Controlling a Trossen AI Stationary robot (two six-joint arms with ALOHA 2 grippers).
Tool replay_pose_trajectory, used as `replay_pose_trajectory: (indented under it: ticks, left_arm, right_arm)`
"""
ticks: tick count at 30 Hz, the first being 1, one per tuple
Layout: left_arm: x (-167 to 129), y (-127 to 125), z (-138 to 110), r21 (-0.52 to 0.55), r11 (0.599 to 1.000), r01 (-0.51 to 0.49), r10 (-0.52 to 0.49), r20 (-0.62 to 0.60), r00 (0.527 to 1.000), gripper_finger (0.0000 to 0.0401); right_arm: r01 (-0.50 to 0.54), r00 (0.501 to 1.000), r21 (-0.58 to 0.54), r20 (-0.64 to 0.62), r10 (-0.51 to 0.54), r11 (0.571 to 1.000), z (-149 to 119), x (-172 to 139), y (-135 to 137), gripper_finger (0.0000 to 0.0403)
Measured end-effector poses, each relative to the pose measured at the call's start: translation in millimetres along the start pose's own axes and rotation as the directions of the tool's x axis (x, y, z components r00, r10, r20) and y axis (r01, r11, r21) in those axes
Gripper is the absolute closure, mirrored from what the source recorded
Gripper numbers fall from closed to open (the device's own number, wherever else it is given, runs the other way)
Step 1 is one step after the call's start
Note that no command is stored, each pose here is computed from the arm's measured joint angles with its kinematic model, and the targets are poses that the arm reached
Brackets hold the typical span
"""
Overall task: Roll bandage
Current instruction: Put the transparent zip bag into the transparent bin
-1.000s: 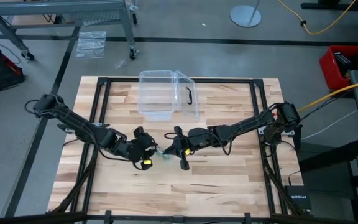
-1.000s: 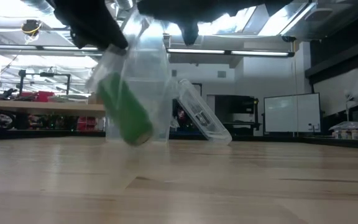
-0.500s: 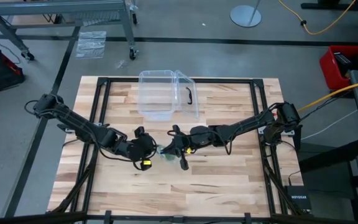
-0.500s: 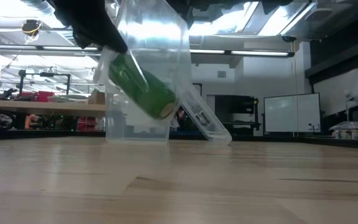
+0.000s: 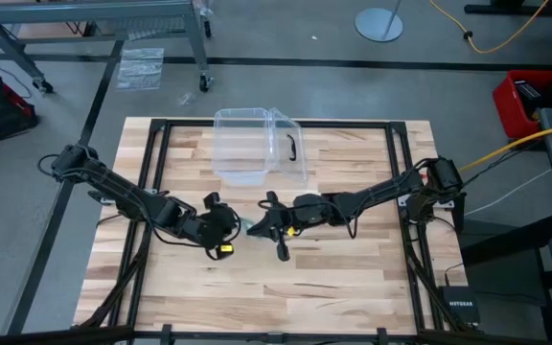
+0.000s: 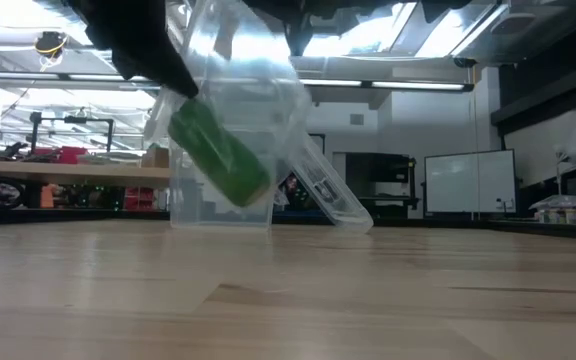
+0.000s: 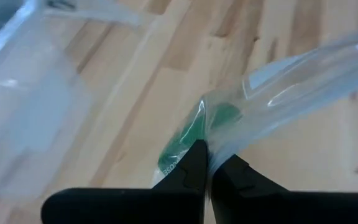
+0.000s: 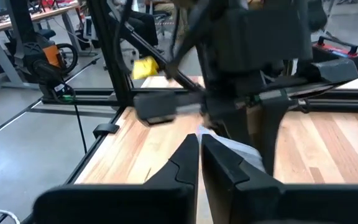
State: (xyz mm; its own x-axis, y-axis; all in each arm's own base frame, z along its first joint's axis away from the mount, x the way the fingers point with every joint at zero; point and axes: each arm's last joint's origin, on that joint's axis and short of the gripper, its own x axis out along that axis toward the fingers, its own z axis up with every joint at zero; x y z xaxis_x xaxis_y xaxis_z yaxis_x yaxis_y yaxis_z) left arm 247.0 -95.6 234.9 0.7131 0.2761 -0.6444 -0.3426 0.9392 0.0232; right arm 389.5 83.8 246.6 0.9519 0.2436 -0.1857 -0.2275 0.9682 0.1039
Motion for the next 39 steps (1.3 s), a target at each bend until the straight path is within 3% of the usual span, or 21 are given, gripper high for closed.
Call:
replay_pose_trajectory:
  ticks: [9,16,22,29,34,37,39]
  left_arm:
    - [0,12,-9,-0.014,0.984,-0.175,0.175,-0.030,0.984,0.0401]
    - [-9,10,7,-0.030,0.992,-0.126,0.128,0.091,0.988,0.0401]
    - [-40,24,42,-0.011,0.974,-0.226,0.221,0.262,0.939,0.0401]
    - [-70,66,89,-0.029,0.907,-0.421,0.399,0.384,0.833,0.0401]
    - [-67,104,110,-0.044,0.821,-0.569,0.540,0.386,0.748,0.0401]
    - [-58,129,114,-0.072,0.784,-0.616,0.600,0.342,0.723,0.0401]
    - [-53,145,116,-0.094,0.784,-0.613,0.608,0.316,0.729,0.0401]
  right_arm:
    - [0.037,0.992,0.001,0.124,-0.037,0.999,16,-4,0,0.0378]
    - [0.123,0.982,-0.055,0.153,-0.113,0.991,48,-35,2,0.0378]
    - [0.202,0.973,-0.095,0.131,-0.189,0.975,75,-73,4,0.0378]
    - [0.309,0.951,-0.116,0.068,-0.303,0.944,82,-98,2,0.0378]
    - [0.312,0.947,-0.144,-0.030,-0.320,0.939,72,-98,1,0.0377]
    - [0.314,0.931,-0.170,-0.138,-0.338,0.934,61,-100,0,0.0377]
    - [0.314,0.917,-0.167,-0.203,-0.345,0.935,54,-101,-1,0.0378]
